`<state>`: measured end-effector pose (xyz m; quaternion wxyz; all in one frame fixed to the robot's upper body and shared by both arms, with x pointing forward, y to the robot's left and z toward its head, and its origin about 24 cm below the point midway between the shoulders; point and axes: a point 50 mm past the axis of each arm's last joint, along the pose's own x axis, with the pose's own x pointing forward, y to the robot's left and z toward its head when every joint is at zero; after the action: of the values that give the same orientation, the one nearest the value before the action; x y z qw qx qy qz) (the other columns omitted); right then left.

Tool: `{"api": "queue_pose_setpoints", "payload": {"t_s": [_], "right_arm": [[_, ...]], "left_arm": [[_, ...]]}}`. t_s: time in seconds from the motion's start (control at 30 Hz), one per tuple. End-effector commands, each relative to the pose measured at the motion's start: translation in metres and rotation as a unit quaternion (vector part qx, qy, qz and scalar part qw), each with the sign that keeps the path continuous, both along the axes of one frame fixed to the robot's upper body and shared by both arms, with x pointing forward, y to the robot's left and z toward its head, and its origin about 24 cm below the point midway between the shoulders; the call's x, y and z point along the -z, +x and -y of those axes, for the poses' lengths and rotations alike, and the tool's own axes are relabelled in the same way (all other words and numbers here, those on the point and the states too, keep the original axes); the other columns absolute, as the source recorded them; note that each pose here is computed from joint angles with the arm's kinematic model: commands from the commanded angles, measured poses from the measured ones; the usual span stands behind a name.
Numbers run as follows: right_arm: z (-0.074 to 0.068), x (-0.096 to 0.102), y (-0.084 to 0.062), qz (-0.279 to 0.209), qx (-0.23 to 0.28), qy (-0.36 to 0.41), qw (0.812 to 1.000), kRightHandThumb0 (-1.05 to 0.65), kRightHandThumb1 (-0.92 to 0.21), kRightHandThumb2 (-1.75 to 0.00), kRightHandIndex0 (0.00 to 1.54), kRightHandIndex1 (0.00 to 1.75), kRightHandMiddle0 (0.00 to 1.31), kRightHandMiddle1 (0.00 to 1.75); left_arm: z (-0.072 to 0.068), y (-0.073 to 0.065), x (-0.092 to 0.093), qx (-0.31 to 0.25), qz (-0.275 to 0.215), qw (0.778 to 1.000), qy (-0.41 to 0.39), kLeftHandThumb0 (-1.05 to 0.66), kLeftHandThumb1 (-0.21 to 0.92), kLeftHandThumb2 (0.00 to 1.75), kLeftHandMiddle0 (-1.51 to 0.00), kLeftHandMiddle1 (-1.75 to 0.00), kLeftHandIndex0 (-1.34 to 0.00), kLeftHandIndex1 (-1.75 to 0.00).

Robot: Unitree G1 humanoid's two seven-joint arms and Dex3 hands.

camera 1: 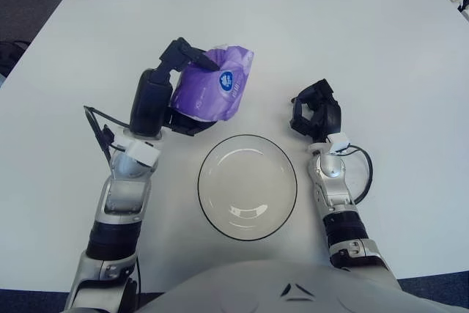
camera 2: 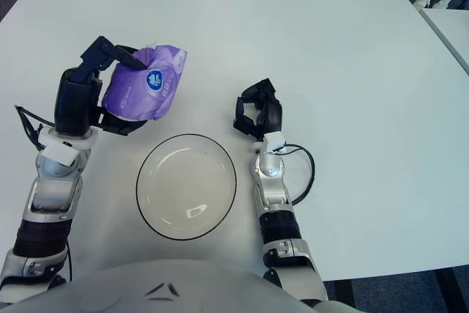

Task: Put the tissue paper into the plate.

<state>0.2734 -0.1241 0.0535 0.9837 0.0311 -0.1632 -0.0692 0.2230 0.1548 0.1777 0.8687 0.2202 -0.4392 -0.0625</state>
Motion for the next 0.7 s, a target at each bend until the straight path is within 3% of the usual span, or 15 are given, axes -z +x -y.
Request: {"api": "queue_pose_setpoints", "payload": {"t_s": [0.0,0.03,0.1,0.2,0.37,0.67], "right_arm": [[0.008,0.038,-0.016,-0.090,0.017,-0.019,0.996,-0.41,-0.53,-1.06,0.74,1.50,0.44,1.75],[0.008,0.038,-0.016,-0.090,0.019,-0.019,0.996,-0.41,-0.53,-1.06,0.74,1.50,0.44,1.75],[0.008,0.038,-0.016,-0.091,0.023,-0.016,0.995,-0.41,-0.54,-1.05,0.73,1.51,0.44,1.75],[0.008,0.038,-0.016,-0.092,0.024,-0.011,0.995,-0.41,-0.54,-1.04,0.71,1.51,0.44,1.75],[0.008,0.039,-0.015,-0.094,0.027,-0.011,0.995,-0.41,-0.54,-1.05,0.70,1.53,0.44,1.75],[0.008,0.039,-0.014,-0.097,0.027,-0.009,0.995,-0.41,-0.53,-1.05,0.69,1.54,0.44,1.75]], "left_arm": [[0.001,0.000,-0.002,0.053,-0.049,0.996,0.059,-0.65,-0.03,1.75,-1.39,-1.75,-0.91,-1.75],[0.004,0.001,-0.003,0.095,-0.094,0.986,0.097,-0.63,0.02,1.69,-1.34,-1.75,-0.87,-1.75],[0.019,-0.005,-0.002,0.131,-0.100,0.980,0.114,-0.57,0.14,1.54,-1.26,-1.75,-0.77,-1.75],[0.030,-0.008,-0.001,0.144,-0.093,0.981,0.087,-0.58,0.09,1.60,-1.30,-1.75,-0.80,-1.75],[0.038,-0.007,0.000,0.175,-0.110,0.974,0.088,-0.60,0.05,1.64,-1.31,-1.75,-0.84,-1.75],[0.042,-0.005,0.003,0.226,-0.147,0.954,0.127,-0.60,0.04,1.67,-1.33,-1.75,-0.85,-1.75]]}}
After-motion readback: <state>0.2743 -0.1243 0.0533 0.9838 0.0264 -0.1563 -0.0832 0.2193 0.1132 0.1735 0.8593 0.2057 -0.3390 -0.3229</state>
